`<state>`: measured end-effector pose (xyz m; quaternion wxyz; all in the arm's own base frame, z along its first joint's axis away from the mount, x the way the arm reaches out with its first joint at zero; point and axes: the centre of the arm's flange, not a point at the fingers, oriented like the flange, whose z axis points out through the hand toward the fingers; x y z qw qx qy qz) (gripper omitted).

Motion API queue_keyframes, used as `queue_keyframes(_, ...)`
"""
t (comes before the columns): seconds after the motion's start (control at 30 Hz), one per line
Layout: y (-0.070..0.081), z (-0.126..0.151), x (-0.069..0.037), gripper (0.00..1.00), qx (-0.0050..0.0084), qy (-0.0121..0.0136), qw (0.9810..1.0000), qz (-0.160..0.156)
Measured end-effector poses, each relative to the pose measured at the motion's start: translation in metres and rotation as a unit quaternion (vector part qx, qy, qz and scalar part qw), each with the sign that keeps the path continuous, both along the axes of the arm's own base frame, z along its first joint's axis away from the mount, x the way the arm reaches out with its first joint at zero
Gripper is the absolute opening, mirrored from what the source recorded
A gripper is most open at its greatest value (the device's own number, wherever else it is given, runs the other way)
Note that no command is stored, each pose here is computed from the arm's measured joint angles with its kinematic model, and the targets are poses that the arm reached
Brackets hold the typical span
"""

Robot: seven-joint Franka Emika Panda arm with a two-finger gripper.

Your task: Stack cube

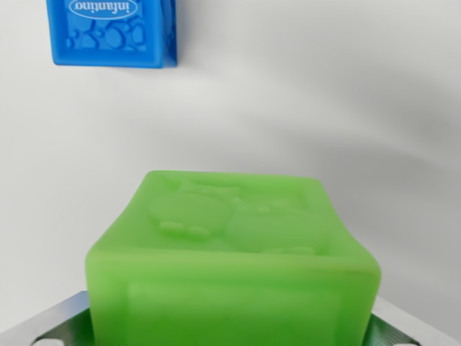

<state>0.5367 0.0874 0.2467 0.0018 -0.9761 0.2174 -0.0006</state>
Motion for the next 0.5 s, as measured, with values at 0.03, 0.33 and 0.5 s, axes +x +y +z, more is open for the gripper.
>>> queue_keyframes(0.03, 0.002, 0.0, 0.001, 0.0, 0.0, 0.0, 1.0, 0.0)
queue_keyframes(0.33, 0.016, 0.0, 0.01, 0.0, 0.0003, -0.0006, 1.0, 0.001)
queue_keyframes(0.5, 0.025, 0.0, 0.015, 0.0, 0.0003, -0.0005, 1.0, 0.001)
